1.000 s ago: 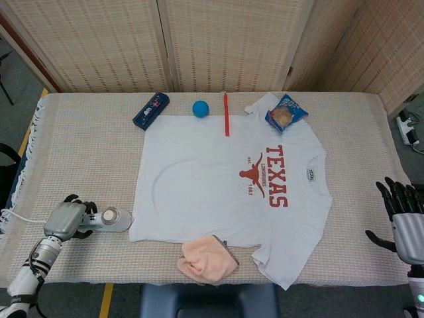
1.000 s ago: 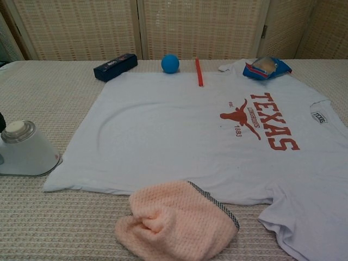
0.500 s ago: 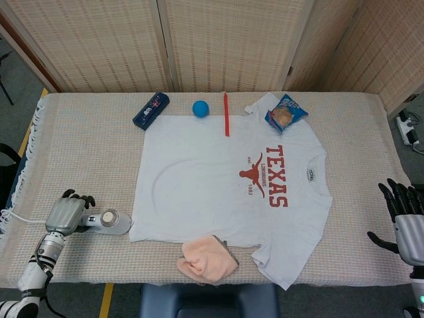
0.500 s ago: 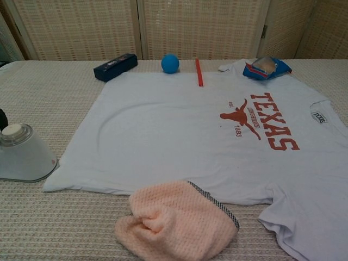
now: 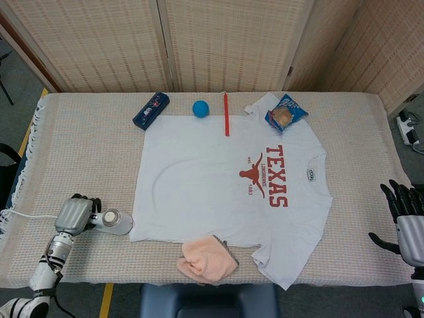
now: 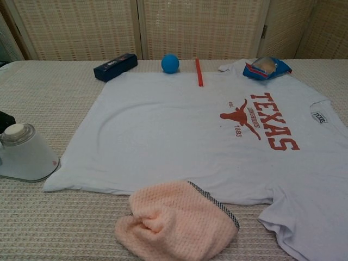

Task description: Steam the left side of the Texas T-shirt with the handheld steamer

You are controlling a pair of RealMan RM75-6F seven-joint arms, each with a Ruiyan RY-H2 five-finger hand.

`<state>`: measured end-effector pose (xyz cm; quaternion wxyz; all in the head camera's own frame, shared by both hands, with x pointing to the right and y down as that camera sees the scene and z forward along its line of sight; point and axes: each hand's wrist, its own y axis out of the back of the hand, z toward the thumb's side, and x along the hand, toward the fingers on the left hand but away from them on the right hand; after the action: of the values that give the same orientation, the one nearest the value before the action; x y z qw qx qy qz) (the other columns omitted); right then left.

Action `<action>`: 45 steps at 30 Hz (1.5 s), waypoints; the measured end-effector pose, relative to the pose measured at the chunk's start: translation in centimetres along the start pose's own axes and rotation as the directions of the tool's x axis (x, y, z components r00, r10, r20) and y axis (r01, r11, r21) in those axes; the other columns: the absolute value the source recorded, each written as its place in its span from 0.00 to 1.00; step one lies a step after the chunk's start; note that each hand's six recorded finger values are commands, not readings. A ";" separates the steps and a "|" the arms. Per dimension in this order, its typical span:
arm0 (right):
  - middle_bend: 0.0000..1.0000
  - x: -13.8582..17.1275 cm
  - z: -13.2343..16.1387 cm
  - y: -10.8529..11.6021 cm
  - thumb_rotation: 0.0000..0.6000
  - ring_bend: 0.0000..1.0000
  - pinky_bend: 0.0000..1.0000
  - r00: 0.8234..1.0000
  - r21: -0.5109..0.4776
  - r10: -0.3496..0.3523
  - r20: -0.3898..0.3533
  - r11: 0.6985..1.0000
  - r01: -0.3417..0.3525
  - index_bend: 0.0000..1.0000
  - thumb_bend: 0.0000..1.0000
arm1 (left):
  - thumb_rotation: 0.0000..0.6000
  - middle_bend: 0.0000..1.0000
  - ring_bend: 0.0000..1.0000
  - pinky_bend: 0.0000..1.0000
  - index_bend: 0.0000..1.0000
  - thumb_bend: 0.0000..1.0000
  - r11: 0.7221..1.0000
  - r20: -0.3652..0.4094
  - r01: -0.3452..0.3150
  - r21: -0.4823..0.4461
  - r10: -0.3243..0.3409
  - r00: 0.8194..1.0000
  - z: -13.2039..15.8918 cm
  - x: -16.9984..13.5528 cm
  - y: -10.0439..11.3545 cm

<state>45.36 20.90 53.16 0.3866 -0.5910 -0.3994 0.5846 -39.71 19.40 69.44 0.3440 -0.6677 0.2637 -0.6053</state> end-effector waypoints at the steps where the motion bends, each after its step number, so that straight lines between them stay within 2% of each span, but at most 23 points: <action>1: 0.00 0.0 0.0 0.0 1.00 0.00 0.00 1.000 0.000 0.001 0.000 1.000 -0.001 0.00 0.00 | 1.00 0.67 0.57 0.49 0.63 0.31 1.000 0.008 -0.007 -0.001 0.007 1.000 0.1 0.1 -0.1; 5: 0.00 0.1 0.0 -0.3 1.00 0.00 0.00 1.000 -0.001 0.012 -0.002 1.000 -0.012 0.00 0.00 | 1.00 0.77 0.66 0.62 0.71 0.31 0.999 0.037 -0.043 -0.008 0.044 0.998 0.4 0.3 -0.5; 8: 0.02 0.1 0.3 -0.6 1.00 0.00 0.01 1.000 -0.002 0.028 -0.013 1.000 -0.028 0.00 0.00 | 1.00 0.82 0.70 0.67 0.75 0.30 0.996 0.049 -0.080 -0.035 0.082 0.995 0.3 0.5 -0.2; 14: 0.06 0.0 1.2 -1.3 1.00 0.01 0.08 0.995 -0.009 0.080 -0.059 0.997 -0.081 0.00 0.00 | 1.00 0.88 0.76 0.70 0.80 0.30 0.974 0.077 -0.161 -0.158 0.175 0.982 0.5 0.8 1.1; 19: 0.09 -0.1 2.4 -2.4 1.00 0.03 0.10 0.982 -0.009 0.149 -0.118 0.989 -0.151 0.00 0.01 | 1.00 0.90 0.77 0.71 0.81 0.30 0.939 0.096 -0.232 -0.255 0.263 0.960 1.2 1.6 3.9; 21: 0.10 -0.2 3.2 -3.0 1.00 0.03 0.10 0.971 -0.006 0.185 -0.155 0.982 -0.188 0.00 0.11 | 1.00 0.89 0.77 0.71 0.81 0.30 0.930 0.107 -0.243 -0.276 0.281 0.954 1.9 1.9 4.9; 23: 0.10 -0.3 4.1 -3.6 1.00 0.01 0.10 0.955 -0.010 0.216 -0.202 0.975 -0.223 0.00 0.30 | 1.00 0.89 0.77 0.71 0.81 0.30 0.926 0.123 -0.243 -0.289 0.287 0.950 2.8 2.3 5.7; 24: 0.10 -0.3 4.5 -3.8 0.95 0.00 0.10 0.948 -0.015 0.230 -0.222 0.971 -0.239 0.00 0.39 | 1.00 0.89 0.77 0.71 0.80 0.30 0.927 0.138 -0.235 -0.292 0.284 0.949 3.5 2.7 6.1; 26: 0.09 -0.5 5.5 -4.5 0.79 0.00 0.07 0.925 -0.031 0.266 -0.272 0.958 -0.285 0.00 0.60 | 1.00 0.89 0.77 0.71 0.80 0.30 0.934 0.165 -0.218 -0.284 0.272 0.948 4.8 3.3 6.7; 28: 0.07 -0.6 6.2 -5.4 0.69 0.00 0.03 0.899 -0.037 0.308 -0.310 0.941 -0.335 0.00 0.70 | 1.00 0.89 0.77 0.71 0.80 0.30 0.944 0.201 -0.198 -0.264 0.255 0.946 6.6 4.3 7.3; 29: 0.06 -0.6 6.5 -6.1 0.67 0.00 0.02 0.881 -0.032 0.338 -0.332 0.929 -0.369 0.00 0.73 | 1.00 0.89 0.77 0.71 0.80 0.30 0.948 0.217 -0.191 -0.255 0.248 0.944 7.4 4.7 7.6; 32: 0.06 -0.9 7.5 -8.0 0.64 0.00 0.01 0.829 0.018 0.410 -0.381 0.900 -0.437 0.00 0.77 | 1.00 0.89 0.77 0.71 0.80 0.30 0.956 0.257 -0.176 -0.235 0.235 0.937 10.2 6.3 8.5; 35: 0.06 -1.0 8.4 -9.8 0.64 0.00 0.00 0.795 0.037 0.442 -0.416 0.881 -0.471 0.00 0.78 | 1.00 0.89 0.77 0.71 0.80 0.30 0.961 0.292 -0.168 -0.221 0.229 0.929 13.0 7.6 8.8; 40: 0.06 -1.1 9.1 -12.1 0.63 0.00 0.00 0.768 0.054 0.460 -0.445 0.870 -0.490 0.00 0.78 | 1.00 0.89 0.77 0.71 0.80 0.30 0.971 0.334 -0.172 -0.165 0.219 0.917 16.3 9.4 8.4; 45: 0.06 -0.8 9.5 -14.0 0.63 0.00 0.00 0.740 0.076 0.489 -0.462 0.853 -0.516 0.00 0.78 | 1.00 0.89 0.77 0.71 0.80 0.30 0.977 0.364 -0.165 -0.135 0.204 0.909 19.2 10.6 6.9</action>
<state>35.56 25.38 66.22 0.2817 -0.8096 -0.1369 0.4965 -18.95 9.63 70.12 0.4098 -0.7597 0.2851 -0.4168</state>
